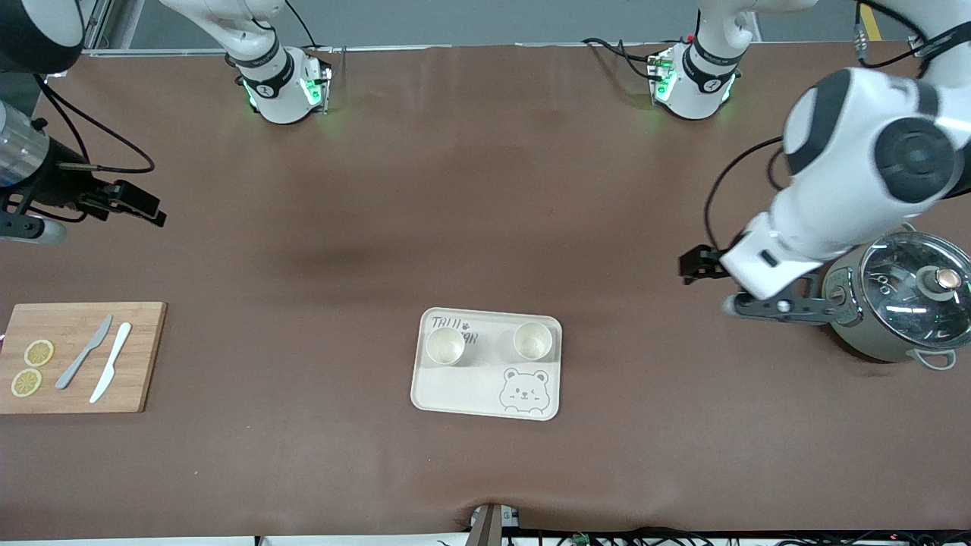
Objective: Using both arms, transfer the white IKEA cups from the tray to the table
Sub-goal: 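Lower both grippers toward the two white cups on the tray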
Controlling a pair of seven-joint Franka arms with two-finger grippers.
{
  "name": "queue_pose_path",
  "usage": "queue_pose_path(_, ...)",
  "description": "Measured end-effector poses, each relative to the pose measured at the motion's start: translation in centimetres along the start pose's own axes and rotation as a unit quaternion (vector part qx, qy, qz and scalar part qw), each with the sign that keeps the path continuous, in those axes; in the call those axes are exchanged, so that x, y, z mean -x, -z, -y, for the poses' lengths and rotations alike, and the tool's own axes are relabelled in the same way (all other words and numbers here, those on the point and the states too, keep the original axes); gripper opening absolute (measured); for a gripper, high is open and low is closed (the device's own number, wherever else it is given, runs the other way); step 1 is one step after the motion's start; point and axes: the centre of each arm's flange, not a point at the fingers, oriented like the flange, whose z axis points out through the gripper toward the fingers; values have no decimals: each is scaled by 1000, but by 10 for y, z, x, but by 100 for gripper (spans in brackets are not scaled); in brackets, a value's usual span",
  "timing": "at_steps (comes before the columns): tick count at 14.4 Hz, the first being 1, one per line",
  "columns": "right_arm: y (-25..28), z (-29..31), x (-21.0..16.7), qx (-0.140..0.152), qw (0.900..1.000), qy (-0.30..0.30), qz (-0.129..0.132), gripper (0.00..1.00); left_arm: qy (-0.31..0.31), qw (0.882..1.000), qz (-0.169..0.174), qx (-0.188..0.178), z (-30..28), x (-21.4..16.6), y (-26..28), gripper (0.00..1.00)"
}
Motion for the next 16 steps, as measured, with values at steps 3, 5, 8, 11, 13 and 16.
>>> queue_pose_path(3,1,53,-9,-25,999,-41,-6,100,-19,1000,-8,-2,-70,-3,-39,100)
queue_pose_path(5,-11,105,-17,-31,997,-66,2,100,-27,999,-19,4,-91,-7,-53,100)
queue_pose_path(8,-52,180,-31,-31,995,-96,11,100,-29,999,-16,7,-97,-18,-70,100)
queue_pose_path(11,-99,233,-43,-36,993,-113,-6,100,-37,999,-10,8,-111,-25,-104,100)
queue_pose_path(13,-128,258,-46,-38,992,-119,-18,100,-44,999,-14,12,-124,-30,-131,100)
queue_pose_path(16,-175,287,-47,-36,991,-123,-35,100,-55,998,-15,18,-144,-34,-177,100)
